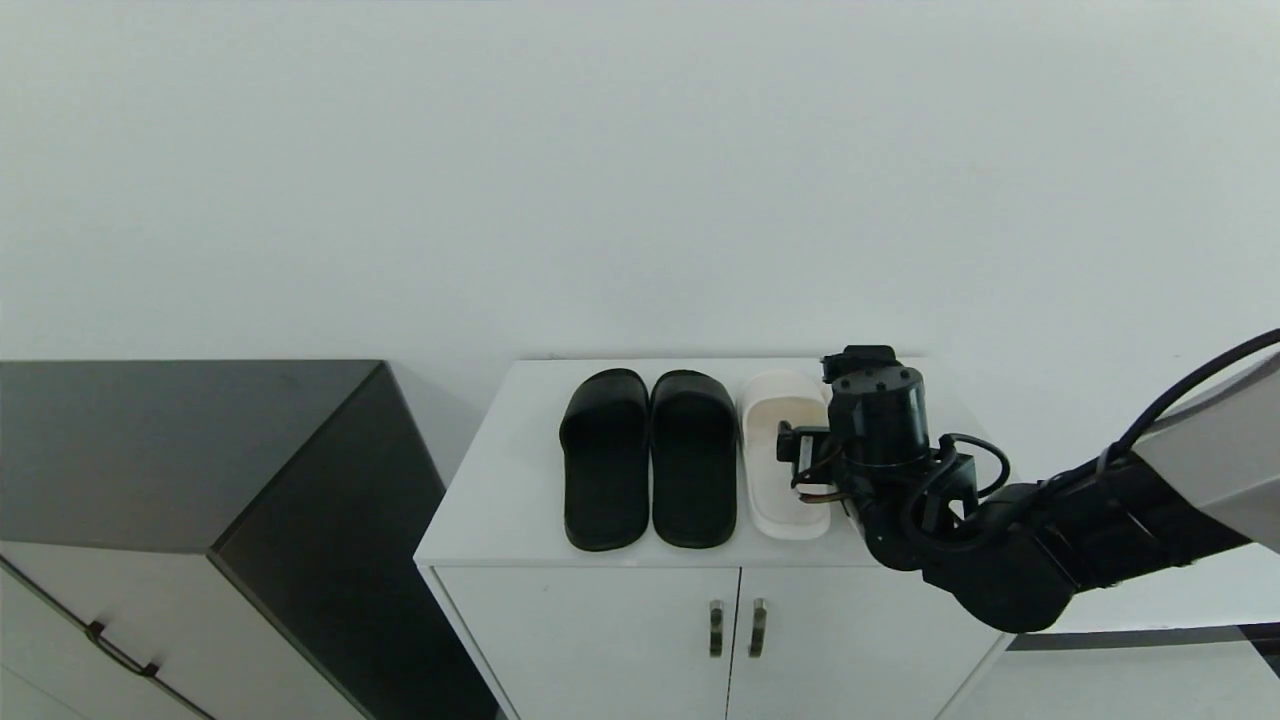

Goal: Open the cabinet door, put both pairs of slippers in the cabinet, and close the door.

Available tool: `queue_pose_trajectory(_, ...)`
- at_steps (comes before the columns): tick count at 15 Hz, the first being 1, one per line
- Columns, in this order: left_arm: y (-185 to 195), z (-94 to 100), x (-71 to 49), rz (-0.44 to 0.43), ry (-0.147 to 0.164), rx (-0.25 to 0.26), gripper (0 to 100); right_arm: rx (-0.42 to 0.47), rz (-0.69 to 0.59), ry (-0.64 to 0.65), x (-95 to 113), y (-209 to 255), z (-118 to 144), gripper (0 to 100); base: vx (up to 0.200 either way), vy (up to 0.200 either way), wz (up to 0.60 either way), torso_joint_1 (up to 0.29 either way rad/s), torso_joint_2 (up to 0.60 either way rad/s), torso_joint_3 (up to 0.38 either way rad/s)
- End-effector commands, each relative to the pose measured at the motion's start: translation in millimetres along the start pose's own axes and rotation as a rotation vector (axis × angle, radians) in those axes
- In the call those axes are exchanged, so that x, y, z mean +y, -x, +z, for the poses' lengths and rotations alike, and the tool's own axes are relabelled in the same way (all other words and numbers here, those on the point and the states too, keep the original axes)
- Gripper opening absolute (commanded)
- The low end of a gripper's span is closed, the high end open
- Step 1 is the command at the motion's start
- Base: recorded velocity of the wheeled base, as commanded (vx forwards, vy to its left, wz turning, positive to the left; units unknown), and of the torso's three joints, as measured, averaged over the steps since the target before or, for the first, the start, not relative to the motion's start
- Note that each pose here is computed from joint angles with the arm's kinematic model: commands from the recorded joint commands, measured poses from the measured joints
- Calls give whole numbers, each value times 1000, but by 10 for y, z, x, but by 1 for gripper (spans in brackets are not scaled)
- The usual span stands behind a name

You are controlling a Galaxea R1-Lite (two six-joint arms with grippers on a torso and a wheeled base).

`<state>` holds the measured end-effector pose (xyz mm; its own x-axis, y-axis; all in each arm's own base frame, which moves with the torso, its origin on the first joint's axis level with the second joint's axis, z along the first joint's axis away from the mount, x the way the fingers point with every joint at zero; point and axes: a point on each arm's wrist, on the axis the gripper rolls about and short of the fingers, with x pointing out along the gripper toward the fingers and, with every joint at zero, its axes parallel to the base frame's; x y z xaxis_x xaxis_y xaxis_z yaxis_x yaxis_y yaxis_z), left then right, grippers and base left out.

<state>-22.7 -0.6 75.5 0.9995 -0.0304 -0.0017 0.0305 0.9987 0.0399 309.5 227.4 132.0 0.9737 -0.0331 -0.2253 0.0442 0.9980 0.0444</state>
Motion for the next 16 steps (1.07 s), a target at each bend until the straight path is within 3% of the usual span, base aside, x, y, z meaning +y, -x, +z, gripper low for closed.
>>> queue_pose_trajectory(1, 0, 0, 0, 0, 0, 0, 0, 1, -11, -2, 13, -100, -26, 100, 0, 0, 0, 0, 0, 0)
queue_pose_trajectory(10, 0, 0, 0, 0, 2, 0, 0, -29, 6, -12, 42, -463, 47, 100, 0, 0, 0, 0, 0, 0)
queue_pose_trajectory(11, 0, 0, 0, 0, 5, 0, 0, -25, 18, -10, 46, -466, 40, 0, 0, 0, 0, 0, 0, 0)
queue_pose_trajectory(16, 0, 0, 0, 1, 5, 0, 0, -42, 13, -7, 23, -415, 117, 0, 0, 0, 0, 0, 0, 0)
